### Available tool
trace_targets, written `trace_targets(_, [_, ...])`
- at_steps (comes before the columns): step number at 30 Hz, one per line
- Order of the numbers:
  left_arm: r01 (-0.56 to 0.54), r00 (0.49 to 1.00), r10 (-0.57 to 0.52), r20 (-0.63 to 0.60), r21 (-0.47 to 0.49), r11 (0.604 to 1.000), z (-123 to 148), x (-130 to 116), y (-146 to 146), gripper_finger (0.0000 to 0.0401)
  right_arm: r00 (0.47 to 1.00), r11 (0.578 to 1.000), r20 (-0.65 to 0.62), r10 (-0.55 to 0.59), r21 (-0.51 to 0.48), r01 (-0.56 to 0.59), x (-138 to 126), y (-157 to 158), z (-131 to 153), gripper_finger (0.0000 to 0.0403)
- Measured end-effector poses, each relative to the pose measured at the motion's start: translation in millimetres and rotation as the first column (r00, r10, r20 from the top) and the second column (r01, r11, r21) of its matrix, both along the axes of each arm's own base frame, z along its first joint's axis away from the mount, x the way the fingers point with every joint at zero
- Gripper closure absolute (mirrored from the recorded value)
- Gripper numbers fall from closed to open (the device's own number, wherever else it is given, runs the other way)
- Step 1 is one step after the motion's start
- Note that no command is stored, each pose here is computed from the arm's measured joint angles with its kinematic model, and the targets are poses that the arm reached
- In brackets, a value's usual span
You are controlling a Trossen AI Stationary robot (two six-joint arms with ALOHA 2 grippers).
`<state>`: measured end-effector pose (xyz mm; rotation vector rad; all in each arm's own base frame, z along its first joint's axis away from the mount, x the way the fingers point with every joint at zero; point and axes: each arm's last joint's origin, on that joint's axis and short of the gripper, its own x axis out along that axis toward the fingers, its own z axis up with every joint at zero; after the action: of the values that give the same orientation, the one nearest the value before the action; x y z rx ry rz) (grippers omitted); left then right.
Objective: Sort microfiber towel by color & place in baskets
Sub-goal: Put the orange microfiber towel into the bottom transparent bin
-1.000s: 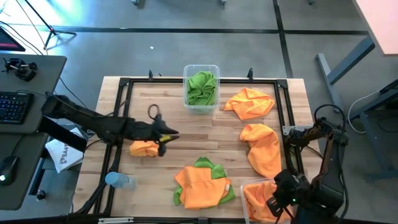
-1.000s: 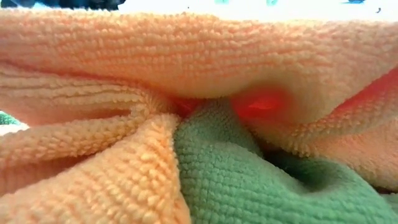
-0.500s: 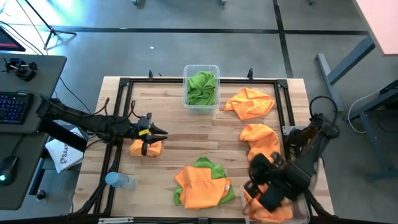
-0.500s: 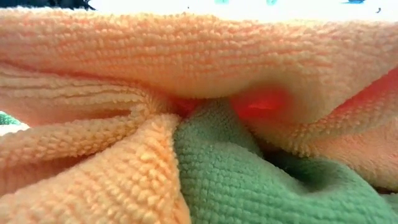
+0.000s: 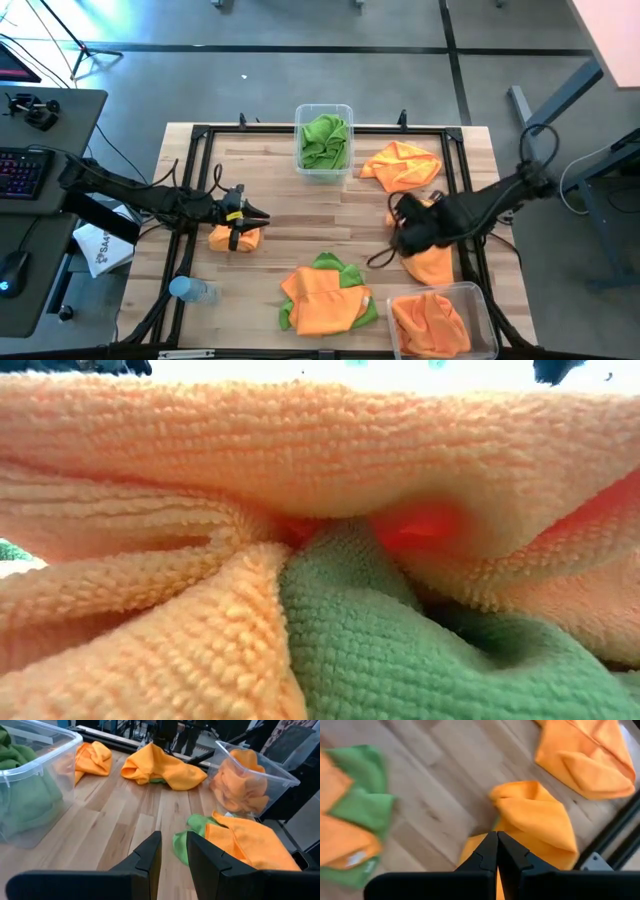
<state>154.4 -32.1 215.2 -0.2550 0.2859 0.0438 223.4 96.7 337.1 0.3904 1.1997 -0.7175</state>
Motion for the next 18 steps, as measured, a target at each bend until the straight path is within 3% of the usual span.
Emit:
trace_targets(10, [0.007, 1.0, -0.007, 0.001, 0.025, 1.0, 0, 0, 0, 0.032, 0.992, 0.99, -0.028, -0.124, 0.068, 0.126, -61, -46, -39, 0.0403])
trace_targets(18, [0.007, 1.0, -0.007, 0.0, 0.025, 1.0, 0, 0, 0, 0.032, 0.987, 0.989, -0.07, -0.147, 0.013, 0.149, -75, -66, -58, 0.0371])
